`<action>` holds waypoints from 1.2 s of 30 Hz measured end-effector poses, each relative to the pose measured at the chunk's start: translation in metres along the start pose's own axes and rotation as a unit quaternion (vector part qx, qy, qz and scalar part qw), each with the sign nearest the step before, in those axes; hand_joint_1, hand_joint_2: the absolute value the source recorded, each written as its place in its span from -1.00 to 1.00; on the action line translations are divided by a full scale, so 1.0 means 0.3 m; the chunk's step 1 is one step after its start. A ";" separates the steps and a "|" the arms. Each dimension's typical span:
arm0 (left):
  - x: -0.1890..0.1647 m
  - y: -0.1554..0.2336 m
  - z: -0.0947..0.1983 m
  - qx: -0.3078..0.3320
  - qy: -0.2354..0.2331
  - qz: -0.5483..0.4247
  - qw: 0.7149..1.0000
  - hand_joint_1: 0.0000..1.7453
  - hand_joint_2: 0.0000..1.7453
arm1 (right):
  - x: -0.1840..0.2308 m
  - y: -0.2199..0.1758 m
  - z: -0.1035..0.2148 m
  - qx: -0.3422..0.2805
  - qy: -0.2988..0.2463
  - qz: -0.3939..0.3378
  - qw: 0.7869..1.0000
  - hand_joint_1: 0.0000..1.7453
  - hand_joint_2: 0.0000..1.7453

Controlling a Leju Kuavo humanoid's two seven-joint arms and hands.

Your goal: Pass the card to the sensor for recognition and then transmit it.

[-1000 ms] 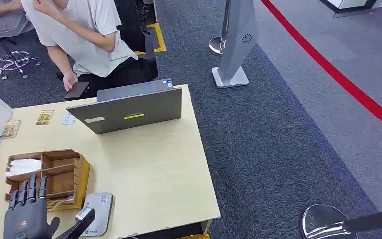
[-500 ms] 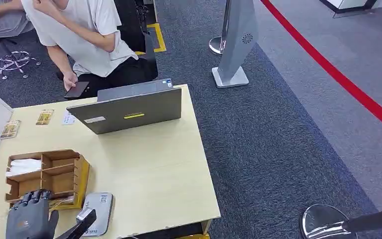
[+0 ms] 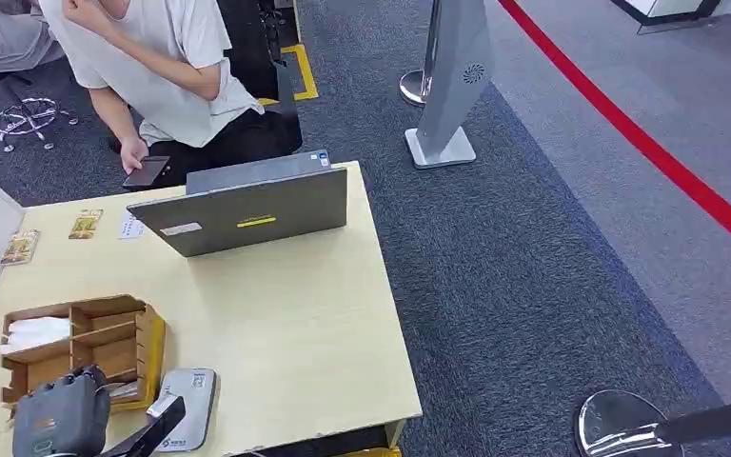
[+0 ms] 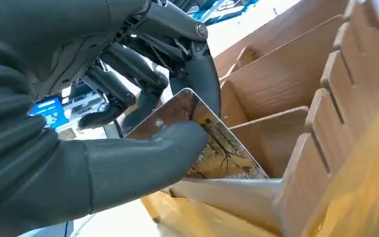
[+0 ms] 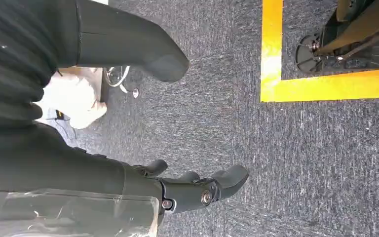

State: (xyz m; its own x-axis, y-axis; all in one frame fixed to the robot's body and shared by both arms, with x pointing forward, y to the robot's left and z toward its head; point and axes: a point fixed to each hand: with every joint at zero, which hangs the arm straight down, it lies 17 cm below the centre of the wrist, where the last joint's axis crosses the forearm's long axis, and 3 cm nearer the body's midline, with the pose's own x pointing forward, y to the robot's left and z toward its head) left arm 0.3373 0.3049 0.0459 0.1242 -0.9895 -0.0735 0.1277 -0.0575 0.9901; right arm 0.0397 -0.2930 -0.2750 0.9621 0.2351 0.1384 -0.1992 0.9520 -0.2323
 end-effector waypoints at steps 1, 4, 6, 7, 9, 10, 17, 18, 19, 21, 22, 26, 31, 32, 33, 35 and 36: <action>0.000 0.001 0.000 0.001 0.000 0.000 1.000 1.00 1.00 | 0.000 0.000 0.000 0.000 0.000 0.000 1.000 -1.00 1.00; 0.000 0.007 -0.004 0.004 -0.001 -0.004 1.000 1.00 1.00 | 0.000 0.000 0.000 0.000 0.000 0.000 1.000 -1.00 1.00; -0.001 0.009 -0.006 0.005 -0.002 -0.004 1.000 1.00 1.00 | 0.000 0.000 0.000 0.000 0.000 0.000 1.000 -1.00 1.00; -0.003 0.014 -0.008 0.007 -0.001 -0.004 1.000 1.00 1.00 | 0.000 0.000 0.000 0.000 0.000 0.000 1.000 -1.00 1.00; -0.008 0.036 -0.014 0.014 0.001 -0.002 1.000 1.00 1.00 | -0.001 0.001 0.000 0.001 0.000 0.000 1.000 -1.00 1.00; -0.007 0.055 -0.018 0.019 -0.001 -0.002 1.000 1.00 1.00 | -0.001 0.001 0.000 0.002 0.000 0.000 1.000 -1.00 1.00; 0.025 0.342 -0.061 0.096 -0.033 0.010 0.995 1.00 1.00 | -0.002 -0.012 0.004 0.005 -0.003 0.000 1.000 -1.00 1.00; 0.025 0.367 -0.063 0.103 -0.034 0.011 0.994 1.00 1.00 | -0.001 -0.013 0.005 0.004 -0.003 0.000 1.000 -1.00 1.00; 0.027 0.392 -0.061 0.111 -0.036 0.013 0.993 1.00 1.00 | 0.000 -0.013 0.006 0.003 -0.003 0.000 1.000 -1.00 1.00; 0.033 0.445 -0.059 0.131 -0.044 0.015 0.990 1.00 1.00 | -0.002 -0.015 0.007 0.004 -0.003 0.000 1.000 -1.00 1.00; 0.047 0.490 -0.056 0.147 -0.057 0.019 0.987 1.00 1.00 | -0.001 -0.013 0.009 0.005 -0.004 -0.001 1.000 -1.00 1.00; 0.112 0.727 -0.052 0.205 -0.106 0.031 0.973 1.00 1.00 | 0.002 -0.016 0.015 0.008 -0.007 -0.004 1.000 -1.00 1.00; 0.133 1.055 -0.068 0.298 -0.111 0.028 0.948 1.00 1.00 | 0.003 -0.029 0.017 0.004 -0.009 0.002 1.000 -1.00 1.00; 0.127 1.109 -0.075 0.315 -0.105 0.025 0.943 1.00 1.00 | 0.008 -0.030 0.016 0.003 -0.011 0.006 1.000 -1.00 1.00; 0.125 1.158 -0.078 0.330 -0.103 0.024 0.938 1.00 1.00 | 0.013 -0.031 0.015 0.002 -0.013 0.008 1.000 -1.00 1.00; 0.121 1.222 -0.081 0.352 -0.102 0.020 0.930 1.00 1.00 | 0.019 -0.033 0.015 0.001 -0.015 0.013 1.000 -1.00 1.00; 0.123 1.239 -0.081 0.358 -0.102 0.019 0.928 1.00 1.00 | 0.021 -0.034 0.015 0.000 -0.015 0.014 1.000 -1.00 1.00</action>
State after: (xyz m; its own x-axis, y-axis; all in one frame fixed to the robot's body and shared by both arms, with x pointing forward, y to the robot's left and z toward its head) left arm 0.4134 0.2502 0.4083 -0.0828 -0.9929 -0.0859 -0.5679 -0.0238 0.8227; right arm 0.0470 -0.3004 -0.2675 0.9499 0.2675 0.1616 -0.2259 0.9450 -0.2365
